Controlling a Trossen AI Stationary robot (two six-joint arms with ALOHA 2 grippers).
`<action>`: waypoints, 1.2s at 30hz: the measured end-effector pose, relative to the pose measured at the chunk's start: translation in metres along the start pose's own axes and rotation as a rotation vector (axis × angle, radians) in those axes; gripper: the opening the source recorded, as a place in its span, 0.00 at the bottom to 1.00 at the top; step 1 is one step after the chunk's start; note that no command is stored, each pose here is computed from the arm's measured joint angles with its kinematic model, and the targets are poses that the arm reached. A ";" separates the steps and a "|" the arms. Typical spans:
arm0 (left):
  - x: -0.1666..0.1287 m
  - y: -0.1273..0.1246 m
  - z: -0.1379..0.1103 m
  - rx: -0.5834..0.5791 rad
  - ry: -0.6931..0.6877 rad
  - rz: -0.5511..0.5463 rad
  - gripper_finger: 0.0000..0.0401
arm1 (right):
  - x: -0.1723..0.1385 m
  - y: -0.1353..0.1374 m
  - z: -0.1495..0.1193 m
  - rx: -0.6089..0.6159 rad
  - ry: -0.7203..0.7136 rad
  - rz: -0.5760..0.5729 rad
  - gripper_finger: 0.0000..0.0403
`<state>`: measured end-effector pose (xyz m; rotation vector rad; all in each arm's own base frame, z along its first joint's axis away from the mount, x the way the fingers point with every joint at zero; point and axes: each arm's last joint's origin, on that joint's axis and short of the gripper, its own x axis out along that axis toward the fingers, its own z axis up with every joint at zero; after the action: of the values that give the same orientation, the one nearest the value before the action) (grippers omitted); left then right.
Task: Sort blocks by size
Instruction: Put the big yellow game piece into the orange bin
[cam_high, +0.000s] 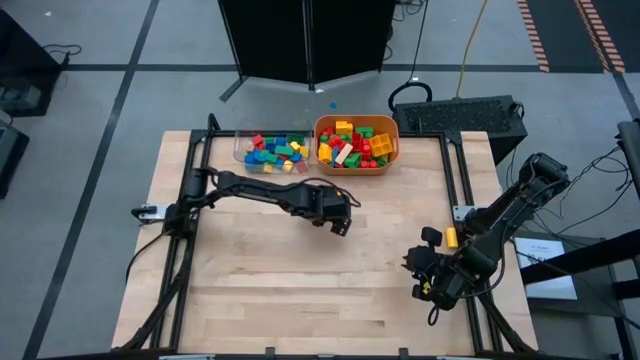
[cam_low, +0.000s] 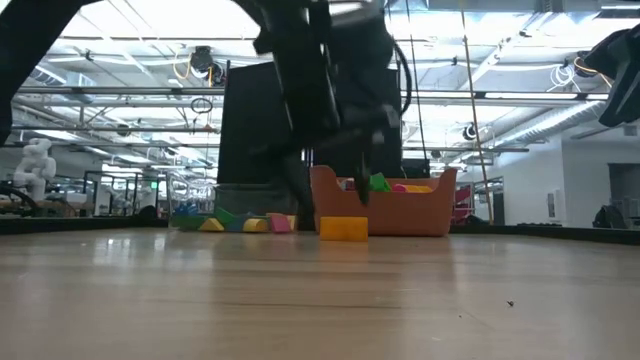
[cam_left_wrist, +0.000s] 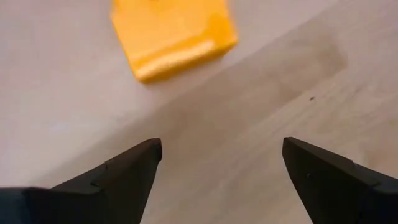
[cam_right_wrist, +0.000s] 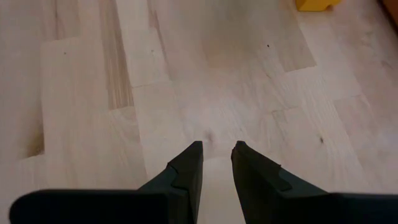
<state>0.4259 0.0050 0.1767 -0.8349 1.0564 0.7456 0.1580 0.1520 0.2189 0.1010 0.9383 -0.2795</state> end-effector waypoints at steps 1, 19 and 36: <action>-0.007 0.000 0.004 0.029 -0.017 0.010 0.86 | 0.000 0.000 0.000 -0.002 0.001 -0.003 0.20; -0.019 0.002 0.070 0.594 -0.238 0.000 0.86 | 0.000 0.000 0.000 0.004 0.001 -0.003 0.20; -0.009 0.013 0.065 1.260 -0.051 -0.050 0.86 | 0.000 -0.005 -0.003 -0.026 0.026 -0.045 0.20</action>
<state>0.4405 0.0664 0.1994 0.2450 1.1881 -0.0359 0.1543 0.1479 0.2175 0.0600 0.9707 -0.3076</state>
